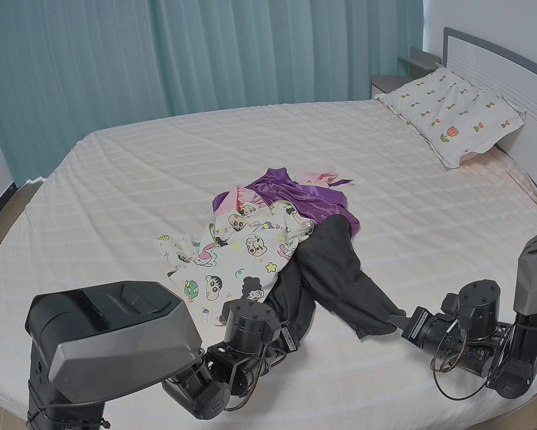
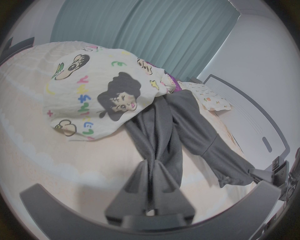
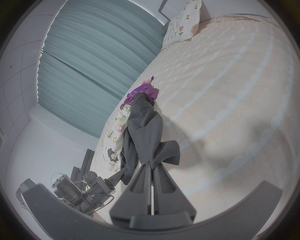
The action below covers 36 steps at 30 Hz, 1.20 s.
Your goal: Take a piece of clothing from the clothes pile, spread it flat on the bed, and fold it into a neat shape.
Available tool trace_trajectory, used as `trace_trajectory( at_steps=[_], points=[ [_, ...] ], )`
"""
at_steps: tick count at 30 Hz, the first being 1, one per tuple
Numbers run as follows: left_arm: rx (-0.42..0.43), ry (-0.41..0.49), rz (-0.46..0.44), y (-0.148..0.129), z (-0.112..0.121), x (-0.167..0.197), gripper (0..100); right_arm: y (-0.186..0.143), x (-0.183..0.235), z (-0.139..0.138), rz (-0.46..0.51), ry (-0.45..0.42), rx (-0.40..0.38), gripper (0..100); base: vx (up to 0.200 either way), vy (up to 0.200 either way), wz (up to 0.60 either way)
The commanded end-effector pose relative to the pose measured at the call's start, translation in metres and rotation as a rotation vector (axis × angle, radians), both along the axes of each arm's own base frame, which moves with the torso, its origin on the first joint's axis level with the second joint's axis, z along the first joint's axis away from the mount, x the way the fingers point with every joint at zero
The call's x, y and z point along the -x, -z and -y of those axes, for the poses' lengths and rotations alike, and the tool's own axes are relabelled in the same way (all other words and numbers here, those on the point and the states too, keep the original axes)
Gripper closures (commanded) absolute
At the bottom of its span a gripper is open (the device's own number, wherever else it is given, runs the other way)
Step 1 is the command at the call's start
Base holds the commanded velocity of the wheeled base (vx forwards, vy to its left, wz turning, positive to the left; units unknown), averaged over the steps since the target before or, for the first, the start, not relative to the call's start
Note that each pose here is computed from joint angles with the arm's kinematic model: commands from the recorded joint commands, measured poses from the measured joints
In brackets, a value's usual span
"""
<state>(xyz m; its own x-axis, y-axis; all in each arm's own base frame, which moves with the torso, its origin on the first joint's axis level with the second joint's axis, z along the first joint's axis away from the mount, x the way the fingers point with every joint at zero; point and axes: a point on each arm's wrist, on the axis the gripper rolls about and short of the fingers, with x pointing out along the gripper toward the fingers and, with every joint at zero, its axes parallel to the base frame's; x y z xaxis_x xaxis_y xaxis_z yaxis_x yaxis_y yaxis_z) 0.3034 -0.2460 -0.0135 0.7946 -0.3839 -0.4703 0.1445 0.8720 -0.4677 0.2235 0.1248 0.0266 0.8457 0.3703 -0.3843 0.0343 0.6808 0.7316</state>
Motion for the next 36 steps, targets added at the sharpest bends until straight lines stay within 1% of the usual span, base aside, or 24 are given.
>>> trace_trajectory(
  at_steps=[1,3,6,8,9,10,12,14,15,16,17,18,19,21,23,24,26,27,28,30,31,32,35,36],
  points=[
    [-0.026,-0.012,-0.028,0.009,-0.006,0.005,100,-0.001,0.001,-0.001,0.008,-0.003,-0.007,100,0.0,0.0,0.0],
    [-0.036,-0.016,-0.051,0.012,-0.013,0.016,100,-0.002,0.001,-0.001,0.011,-0.002,-0.011,100,0.0,0.0,0.0],
    [0.069,-0.032,-0.002,-0.016,-0.021,0.03,100,-0.007,0.002,0.0,0.025,0.004,-0.028,100,0.0,0.0,0.0],
    [0.124,-0.036,0.038,-0.041,-0.034,0.044,100,-0.025,0.005,0.002,0.068,0.007,-0.096,100,0.0,0.0,0.0],
    [0.133,-0.036,0.049,-0.047,-0.036,0.047,100,-0.03,0.006,0.002,0.082,0.006,-0.113,100,0.0,0.0,0.0],
    [0.169,-0.04,0.089,-0.067,-0.045,0.055,100,-0.046,0.01,0.004,0.131,0.006,-0.16,100,0.0,0.0,0.0],
    [0.218,-0.042,0.147,-0.096,-0.056,0.068,100,-0.069,0.017,0.006,0.212,-0.008,-0.208,100,0.0,0.0,0.0],
    [0.278,-0.034,0.223,-0.127,-0.066,0.08,100,-0.09,0.024,0.009,0.299,-0.035,-0.24,100,0.0,0.0,0.0],
    [0.323,-0.024,0.279,-0.15,-0.072,0.087,100,-0.105,0.028,0.011,0.367,-0.06,-0.253,100,0.0,0.0,0.0],
    [0.323,-0.024,0.279,-0.15,-0.072,0.087,100,-0.105,0.028,0.011,0.367,-0.06,-0.253,100,0.0,0.0,0.0],
    [0.352,-0.012,0.357,-0.178,-0.079,0.095,100,-0.129,0.033,0.013,0.488,-0.104,-0.26,100,0.0,0.0,0.0],
    [0.334,-0.007,0.404,-0.192,-0.08,0.096,100,-0.144,0.034,0.013,0.563,-0.124,-0.261,100,0.0,0.0,0.0],
    [0.321,-0.008,0.424,-0.197,-0.081,0.095,100,-0.149,0.033,0.013,0.588,-0.129,-0.258,100,0.0,0.0,0.0],
    [0.287,-0.025,0.508,-0.221,-0.083,0.093,100,-0.18,0.029,0.01,0.713,-0.133,-0.228,100,0.0,0.0,0.0],
    [0.307,-0.051,0.569,-0.242,-0.083,0.092,100,-0.201,0.024,0.007,0.764,-0.127,-0.197,100,0.0,0.0,0.0],
    [0.33,-0.073,0.612,-0.259,-0.082,0.09,100,-0.221,0.02,0.004,0.803,-0.121,-0.186,100,0.0,0.0,0.0],
    [0.34,-0.126,0.659,-0.284,-0.08,0.086,100,-0.256,0.015,0.002,0.886,-0.094,-0.193,100,0.0,0.0,0.0],
    [0.34,-0.131,0.661,-0.286,-0.08,0.086,100,-0.258,0.015,0.001,0.89,-0.092,-0.194,100,0.0,0.0,0.0],
    [0.335,-0.187,0.689,-0.303,-0.081,0.085,100,-0.282,0.012,0.001,0.955,-0.047,-0.213,100,0.0,0.0,0.0],
    [0.335,-0.187,0.689,-0.303,-0.081,0.085,100,-0.282,0.012,0.001,0.955,-0.047,-0.213,100,0.0,0.0,0.0],
    [0.301,-0.278,0.734,-0.316,-0.088,0.083,100,-0.297,0.01,0.001,1.013,0.019,-0.211,100,0.0,0.0,0.0],
    [0.295,-0.29,0.745,-0.318,-0.092,0.083,100,-0.294,0.011,0.002,1.006,0.021,-0.208,100,0.0,0.0,0.0],
    [0.288,-0.299,0.74,-0.315,-0.097,0.086,100,-0.278,0.011,0.002,0.959,0.007,-0.188,100,0.0,0.0,0.0],
    [0.256,-0.295,0.706,-0.301,-0.1,0.087,100,-0.256,0.01,0.002,0.888,-0.013,-0.148,100,0.0,0.0,0.0]
  ],
)
